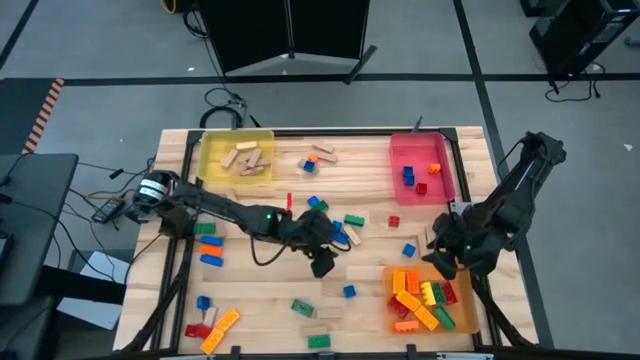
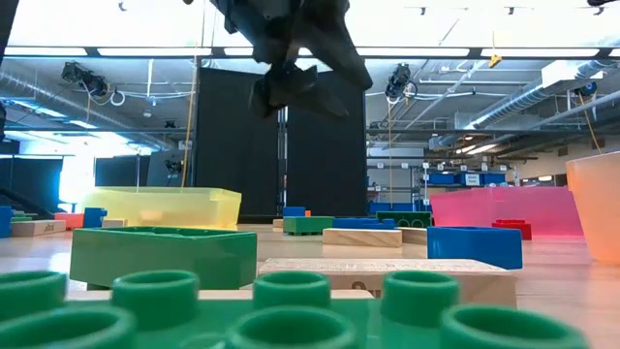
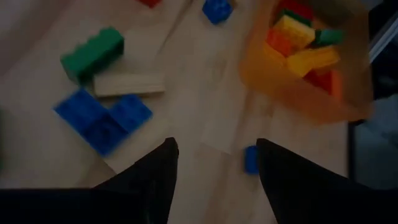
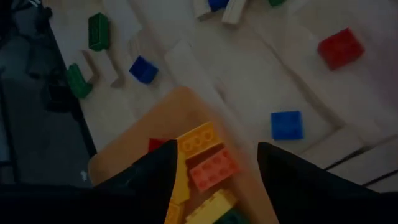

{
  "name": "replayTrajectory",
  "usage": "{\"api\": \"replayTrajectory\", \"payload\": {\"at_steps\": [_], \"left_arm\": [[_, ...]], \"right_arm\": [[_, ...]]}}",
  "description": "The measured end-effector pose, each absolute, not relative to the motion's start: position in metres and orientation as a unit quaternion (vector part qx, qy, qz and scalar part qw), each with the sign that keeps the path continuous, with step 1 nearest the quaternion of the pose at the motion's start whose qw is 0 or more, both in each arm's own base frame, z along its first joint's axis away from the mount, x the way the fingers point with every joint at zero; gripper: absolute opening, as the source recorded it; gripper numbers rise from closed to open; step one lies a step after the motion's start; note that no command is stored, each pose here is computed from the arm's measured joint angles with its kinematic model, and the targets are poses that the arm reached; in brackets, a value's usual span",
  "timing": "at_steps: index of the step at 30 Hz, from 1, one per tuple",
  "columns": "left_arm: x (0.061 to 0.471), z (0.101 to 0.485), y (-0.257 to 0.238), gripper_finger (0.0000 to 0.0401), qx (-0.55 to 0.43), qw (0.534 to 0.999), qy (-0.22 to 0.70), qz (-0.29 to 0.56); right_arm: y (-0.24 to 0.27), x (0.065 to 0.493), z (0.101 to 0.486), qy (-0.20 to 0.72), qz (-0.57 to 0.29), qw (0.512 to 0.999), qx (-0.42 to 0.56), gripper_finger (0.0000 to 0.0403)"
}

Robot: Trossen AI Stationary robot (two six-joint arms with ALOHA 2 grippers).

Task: Sort blocks by size

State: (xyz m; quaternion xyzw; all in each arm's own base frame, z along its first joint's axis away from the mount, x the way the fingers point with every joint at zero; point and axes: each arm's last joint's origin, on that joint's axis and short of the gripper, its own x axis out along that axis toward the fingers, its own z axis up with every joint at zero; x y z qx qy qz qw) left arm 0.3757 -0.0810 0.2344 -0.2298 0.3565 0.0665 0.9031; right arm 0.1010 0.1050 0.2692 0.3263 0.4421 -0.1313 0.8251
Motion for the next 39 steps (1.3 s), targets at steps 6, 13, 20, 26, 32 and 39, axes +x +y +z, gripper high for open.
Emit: {"api": "replayTrajectory", "payload": {"at_steps": [6, 13, 20, 26, 32, 39], "left_arm": [[0.378, 0.233, -0.055, 0.0223, -0.141, 0.918, 0.358, 0.102], [0.374, 0.223, -0.02, 0.0233, -0.169, 0.885, 0.411, 0.139], [0.374, 0.223, 0.017, 0.0278, -0.23, 0.867, 0.402, 0.183], [0.369, 0.225, 0.056, 0.0318, -0.258, 0.854, 0.406, 0.197], [0.361, 0.248, 0.11, 0.0323, -0.27, 0.839, 0.402, 0.249], [0.354, 0.272, 0.152, 0.0318, -0.208, 0.855, 0.385, 0.277]], "right_arm": [[0.097, 0.099, 0.272, 0.44, -0.122, 0.836, 0.303, 0.0229], [0.094, 0.102, 0.272, 0.439, -0.12, 0.844, 0.285, 0.0219], [0.092, 0.104, 0.272, 0.436, -0.128, 0.843, 0.288, 0.0205], [0.088, 0.107, 0.273, 0.427, -0.146, 0.84, 0.301, 0.0193], [0.083, 0.112, 0.273, 0.412, -0.173, 0.834, 0.323, 0.0181], [0.074, 0.118, 0.273, 0.397, -0.206, 0.827, 0.34, 0.0167]]}}
